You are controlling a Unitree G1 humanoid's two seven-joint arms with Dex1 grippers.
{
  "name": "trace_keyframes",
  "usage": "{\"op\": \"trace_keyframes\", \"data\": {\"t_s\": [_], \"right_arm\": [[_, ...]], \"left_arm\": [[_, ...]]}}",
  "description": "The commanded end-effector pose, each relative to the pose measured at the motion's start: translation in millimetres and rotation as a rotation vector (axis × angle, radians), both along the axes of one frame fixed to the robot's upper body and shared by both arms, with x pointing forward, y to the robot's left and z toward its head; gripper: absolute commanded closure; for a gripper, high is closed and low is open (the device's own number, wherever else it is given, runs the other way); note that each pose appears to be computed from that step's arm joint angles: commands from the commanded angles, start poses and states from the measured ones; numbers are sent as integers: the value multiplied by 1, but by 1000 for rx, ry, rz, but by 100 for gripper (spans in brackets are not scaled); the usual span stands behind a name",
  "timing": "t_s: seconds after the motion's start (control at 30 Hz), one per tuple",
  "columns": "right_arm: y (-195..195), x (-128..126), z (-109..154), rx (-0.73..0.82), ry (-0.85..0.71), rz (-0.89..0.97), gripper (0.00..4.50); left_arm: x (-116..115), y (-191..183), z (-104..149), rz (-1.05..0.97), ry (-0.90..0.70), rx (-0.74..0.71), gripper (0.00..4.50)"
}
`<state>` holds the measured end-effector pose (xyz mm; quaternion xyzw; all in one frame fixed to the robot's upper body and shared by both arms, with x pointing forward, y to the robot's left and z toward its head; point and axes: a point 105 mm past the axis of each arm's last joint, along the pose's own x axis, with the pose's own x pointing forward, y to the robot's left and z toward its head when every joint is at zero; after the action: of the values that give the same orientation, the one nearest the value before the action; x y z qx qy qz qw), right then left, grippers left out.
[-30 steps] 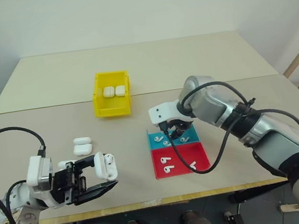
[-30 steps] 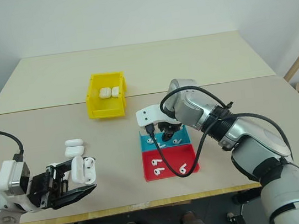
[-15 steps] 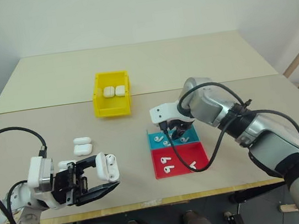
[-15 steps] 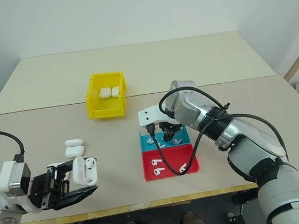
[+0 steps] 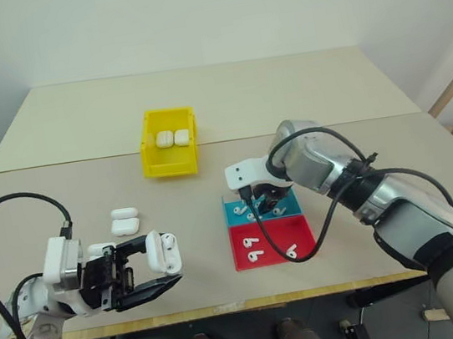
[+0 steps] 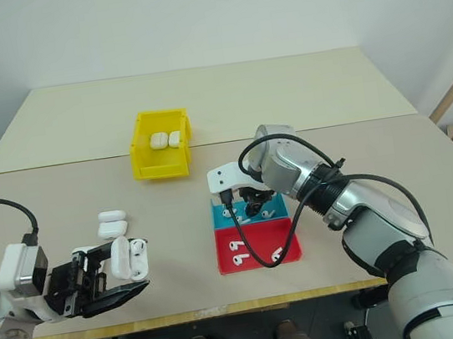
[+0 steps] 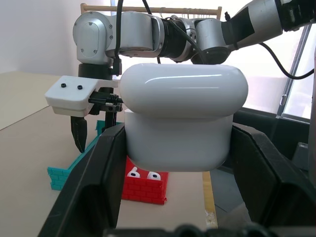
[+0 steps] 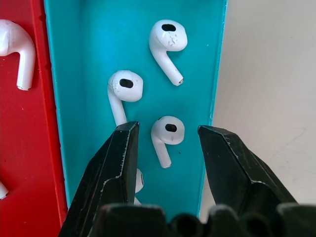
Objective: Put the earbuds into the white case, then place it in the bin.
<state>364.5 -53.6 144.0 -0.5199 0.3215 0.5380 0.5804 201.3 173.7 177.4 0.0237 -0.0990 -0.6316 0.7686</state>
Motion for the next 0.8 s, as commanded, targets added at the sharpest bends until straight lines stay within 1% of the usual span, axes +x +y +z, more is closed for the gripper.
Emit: {"op": "trace_keyframes", "data": {"t_s": [0.03,0.33,0.43,0.8], "right_arm": [[3,1,7,27,-21,0,216],[3,0,3,22,-18,1,216],[2,1,2,20,-21,0,269],[-3,4,3,6,-45,0,269]], "left_arm": [[-3,-2,5,-5,-35,2,167],[-2,-2,4,-2,-36,4,167],[-2,-2,4,-1,-35,4,167],[-1,-2,4,-2,-32,6,167]]}}
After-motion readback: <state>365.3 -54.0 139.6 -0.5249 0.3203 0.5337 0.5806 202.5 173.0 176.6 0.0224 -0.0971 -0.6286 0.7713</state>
